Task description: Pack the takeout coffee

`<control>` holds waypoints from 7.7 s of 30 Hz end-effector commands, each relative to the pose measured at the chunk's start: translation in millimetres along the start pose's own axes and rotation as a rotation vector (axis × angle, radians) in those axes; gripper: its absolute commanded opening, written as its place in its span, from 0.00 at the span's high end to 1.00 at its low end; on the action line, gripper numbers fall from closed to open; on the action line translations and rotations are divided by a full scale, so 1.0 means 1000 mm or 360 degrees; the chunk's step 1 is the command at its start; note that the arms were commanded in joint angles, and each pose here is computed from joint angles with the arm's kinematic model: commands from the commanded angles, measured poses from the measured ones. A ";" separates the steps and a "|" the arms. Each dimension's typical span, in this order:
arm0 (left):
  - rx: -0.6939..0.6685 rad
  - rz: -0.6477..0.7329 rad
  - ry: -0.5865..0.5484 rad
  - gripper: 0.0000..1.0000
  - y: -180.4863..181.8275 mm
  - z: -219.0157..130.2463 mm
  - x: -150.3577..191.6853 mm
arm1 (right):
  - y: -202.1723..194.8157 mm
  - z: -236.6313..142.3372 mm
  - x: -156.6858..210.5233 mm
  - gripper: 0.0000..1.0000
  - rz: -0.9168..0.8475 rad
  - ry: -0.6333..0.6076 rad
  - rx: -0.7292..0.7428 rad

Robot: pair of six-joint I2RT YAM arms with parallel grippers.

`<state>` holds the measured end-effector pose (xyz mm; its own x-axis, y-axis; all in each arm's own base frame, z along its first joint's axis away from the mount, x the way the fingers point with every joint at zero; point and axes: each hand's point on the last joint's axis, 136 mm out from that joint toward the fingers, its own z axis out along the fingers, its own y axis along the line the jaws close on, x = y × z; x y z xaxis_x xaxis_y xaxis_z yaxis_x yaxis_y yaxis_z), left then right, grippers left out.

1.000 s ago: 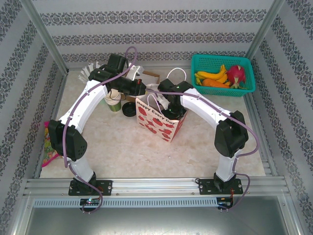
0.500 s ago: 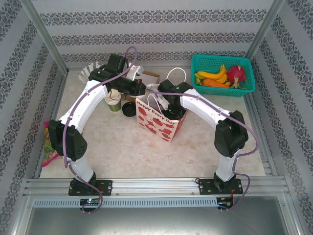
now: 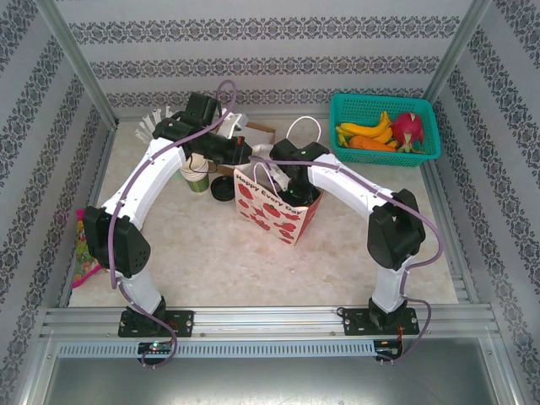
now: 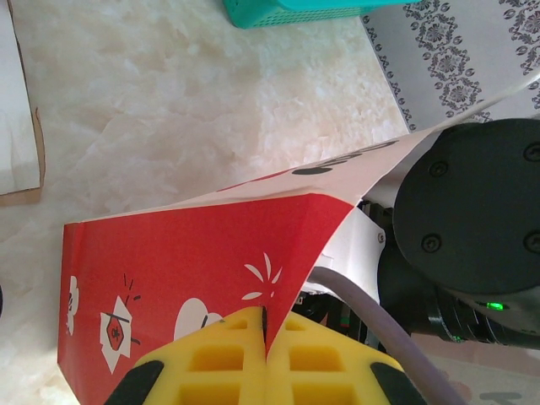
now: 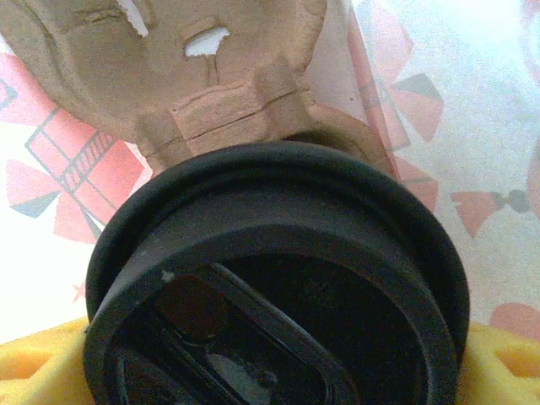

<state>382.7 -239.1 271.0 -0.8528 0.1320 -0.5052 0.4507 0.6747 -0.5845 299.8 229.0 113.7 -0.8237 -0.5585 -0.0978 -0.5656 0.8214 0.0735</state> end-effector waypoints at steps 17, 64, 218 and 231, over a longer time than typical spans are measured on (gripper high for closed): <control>0.0041 0.0023 -0.0024 1.00 -0.006 -0.007 -0.002 | -0.022 0.044 0.039 0.50 0.0102 0.0442 0.0202; 0.0157 -0.0009 0.0009 1.00 -0.017 0.000 0.002 | -0.021 0.084 0.042 0.50 0.0129 0.0599 0.0216; -0.0098 -0.0203 -0.0217 0.82 -0.009 -0.030 0.008 | -0.030 -0.138 0.028 0.84 0.1000 -0.0961 0.0097; -0.0149 -0.0175 -0.0369 0.49 -0.011 -0.052 0.010 | -0.033 -0.146 0.000 0.99 0.0742 -0.0987 0.0048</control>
<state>354.8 -210.9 289.1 -0.8512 -0.0748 -0.5196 0.3031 0.7381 -0.6028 305.8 177.6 247.3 -0.8162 0.0570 -0.5750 -0.0858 0.9721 0.2182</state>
